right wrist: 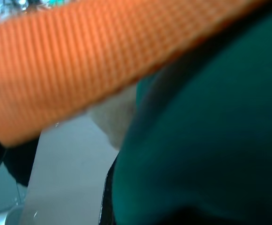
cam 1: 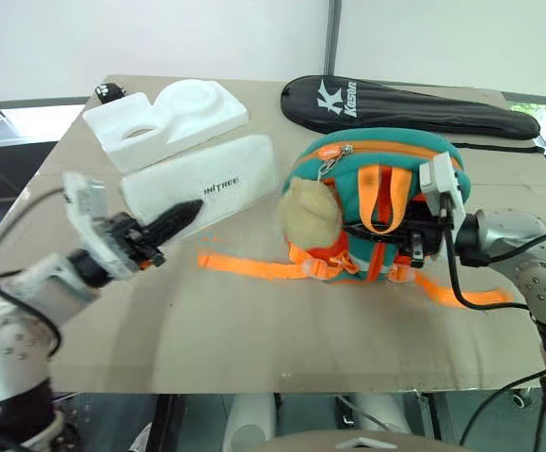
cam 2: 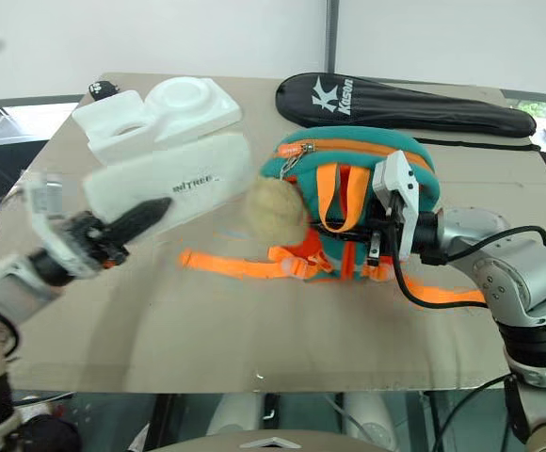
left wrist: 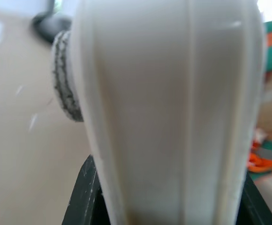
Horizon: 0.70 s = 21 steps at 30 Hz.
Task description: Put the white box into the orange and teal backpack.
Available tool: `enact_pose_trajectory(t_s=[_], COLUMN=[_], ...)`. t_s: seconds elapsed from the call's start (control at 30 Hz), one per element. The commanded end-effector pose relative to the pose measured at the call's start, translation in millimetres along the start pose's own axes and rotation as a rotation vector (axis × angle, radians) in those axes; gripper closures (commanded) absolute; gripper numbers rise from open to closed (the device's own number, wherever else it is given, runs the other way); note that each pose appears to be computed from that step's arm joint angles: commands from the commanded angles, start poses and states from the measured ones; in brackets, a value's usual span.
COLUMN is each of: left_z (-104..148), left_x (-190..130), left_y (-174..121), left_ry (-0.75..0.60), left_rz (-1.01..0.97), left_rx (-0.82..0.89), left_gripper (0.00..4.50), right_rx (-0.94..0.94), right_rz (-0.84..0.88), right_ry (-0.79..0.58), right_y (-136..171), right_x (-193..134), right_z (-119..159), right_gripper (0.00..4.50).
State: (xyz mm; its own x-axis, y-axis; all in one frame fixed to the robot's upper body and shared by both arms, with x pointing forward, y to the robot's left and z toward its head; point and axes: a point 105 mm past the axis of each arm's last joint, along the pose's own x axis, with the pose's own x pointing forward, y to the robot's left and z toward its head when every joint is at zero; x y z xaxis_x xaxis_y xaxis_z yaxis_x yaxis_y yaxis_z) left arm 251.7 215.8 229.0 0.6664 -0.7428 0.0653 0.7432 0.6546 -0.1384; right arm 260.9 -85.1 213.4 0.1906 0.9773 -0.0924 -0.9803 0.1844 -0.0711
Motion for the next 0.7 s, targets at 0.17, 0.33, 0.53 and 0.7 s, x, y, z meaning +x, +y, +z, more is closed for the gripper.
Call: enact_pose_trajectory(t_s=[0.17,0.33,0.53,0.7], left_z=[28,25,29,34], left_x=[5,17,26,25], left_y=[-34,-42,-50,-56], left_ry=[0.081,0.116,0.141,0.159], left_rz=[-0.255,-0.354,-0.452,-0.53], left_rx=[0.202,0.317,0.382,0.376], left_gripper=[3.42,3.42,3.42,3.42], right_rx=[-0.065,-0.056,-0.043,-0.026], right_rz=[-0.027,-0.043,-0.074,-0.066], right_ry=[-0.006,-0.004,0.013,0.014], right_y=[-13,-18,-26,-26], right_x=[-24,-29,-26,-23], right_z=[7,9,12,16], right_gripper=[4.41,4.41,4.41,4.41])
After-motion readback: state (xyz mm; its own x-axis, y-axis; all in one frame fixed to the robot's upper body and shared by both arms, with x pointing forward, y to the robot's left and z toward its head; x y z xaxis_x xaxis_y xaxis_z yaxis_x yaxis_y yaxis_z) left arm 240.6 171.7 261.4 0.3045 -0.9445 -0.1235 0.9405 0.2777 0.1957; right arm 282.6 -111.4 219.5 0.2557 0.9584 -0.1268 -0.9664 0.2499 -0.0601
